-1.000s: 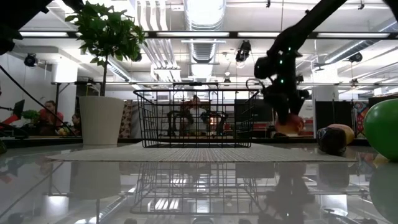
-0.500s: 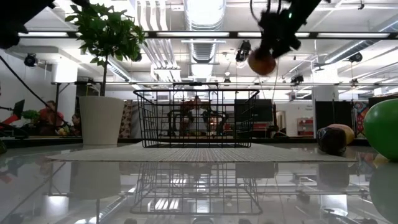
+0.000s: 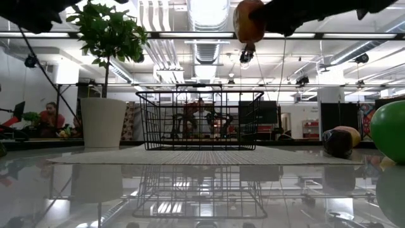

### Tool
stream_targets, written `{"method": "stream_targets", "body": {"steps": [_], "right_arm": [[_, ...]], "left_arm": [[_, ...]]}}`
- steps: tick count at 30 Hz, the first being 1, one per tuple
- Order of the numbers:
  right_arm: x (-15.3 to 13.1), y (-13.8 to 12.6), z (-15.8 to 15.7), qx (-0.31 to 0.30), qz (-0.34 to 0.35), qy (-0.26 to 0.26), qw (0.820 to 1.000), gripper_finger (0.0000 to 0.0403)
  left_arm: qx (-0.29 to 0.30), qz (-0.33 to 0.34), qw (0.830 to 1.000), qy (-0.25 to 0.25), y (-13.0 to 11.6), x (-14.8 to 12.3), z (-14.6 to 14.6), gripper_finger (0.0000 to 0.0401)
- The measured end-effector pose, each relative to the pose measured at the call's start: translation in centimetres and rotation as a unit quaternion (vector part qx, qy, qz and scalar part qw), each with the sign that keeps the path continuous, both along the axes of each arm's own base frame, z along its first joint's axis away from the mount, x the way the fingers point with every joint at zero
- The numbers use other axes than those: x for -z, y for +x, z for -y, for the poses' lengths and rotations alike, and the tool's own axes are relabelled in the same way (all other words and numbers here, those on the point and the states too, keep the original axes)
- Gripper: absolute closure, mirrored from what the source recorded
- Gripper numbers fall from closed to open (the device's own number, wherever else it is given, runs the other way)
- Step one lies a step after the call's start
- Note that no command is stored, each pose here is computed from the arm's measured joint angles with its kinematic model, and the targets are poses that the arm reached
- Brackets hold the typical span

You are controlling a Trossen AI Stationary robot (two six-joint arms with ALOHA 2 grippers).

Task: Build produce basket
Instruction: Put the top red apple into the wire basket

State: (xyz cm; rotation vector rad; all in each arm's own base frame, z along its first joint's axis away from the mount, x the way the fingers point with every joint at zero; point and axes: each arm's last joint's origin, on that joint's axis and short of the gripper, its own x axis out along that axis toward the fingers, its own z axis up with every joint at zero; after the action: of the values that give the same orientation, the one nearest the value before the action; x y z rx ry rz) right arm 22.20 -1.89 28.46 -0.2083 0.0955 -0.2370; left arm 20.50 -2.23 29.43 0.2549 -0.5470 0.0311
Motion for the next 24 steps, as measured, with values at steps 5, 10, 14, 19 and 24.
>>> {"method": "stream_targets", "body": {"steps": [5, 10, 14, 19, 24], "right_arm": [[1.3, 0.0, -0.8, -0.019, 0.008, -0.013, 1.0, 0.0096], [2.1, -0.1, -1.0, -0.022, 0.0, -0.015, 1.0, 0.0096], [2.6, 0.1, -1.0, -0.023, -0.01, -0.017, 1.0, 0.0096], [3.2, 0.6, -1.0, -0.023, -0.027, -0.017, 0.999, 0.0096], [3.8, 1.0, -1.0, -0.023, -0.041, -0.019, 0.999, 0.0096]], "left_arm": [[-0.025, -0.018, 0.999, -0.017, 2.6, -0.4, 0.1, 0.0322], [-0.034, -0.072, 0.995, -0.053, 5.5, -0.5, -0.4, 0.0249], [-0.046, -0.167, 0.98, -0.093, 8.3, -0.9, -1.6, 0.0201], [-0.058, -0.242, 0.964, -0.091, 11.5, -1.5, -2.4, 0.0168], [-0.055, -0.273, 0.956, -0.091, 13.2, -1.6, -3.1, 0.0146]]}}
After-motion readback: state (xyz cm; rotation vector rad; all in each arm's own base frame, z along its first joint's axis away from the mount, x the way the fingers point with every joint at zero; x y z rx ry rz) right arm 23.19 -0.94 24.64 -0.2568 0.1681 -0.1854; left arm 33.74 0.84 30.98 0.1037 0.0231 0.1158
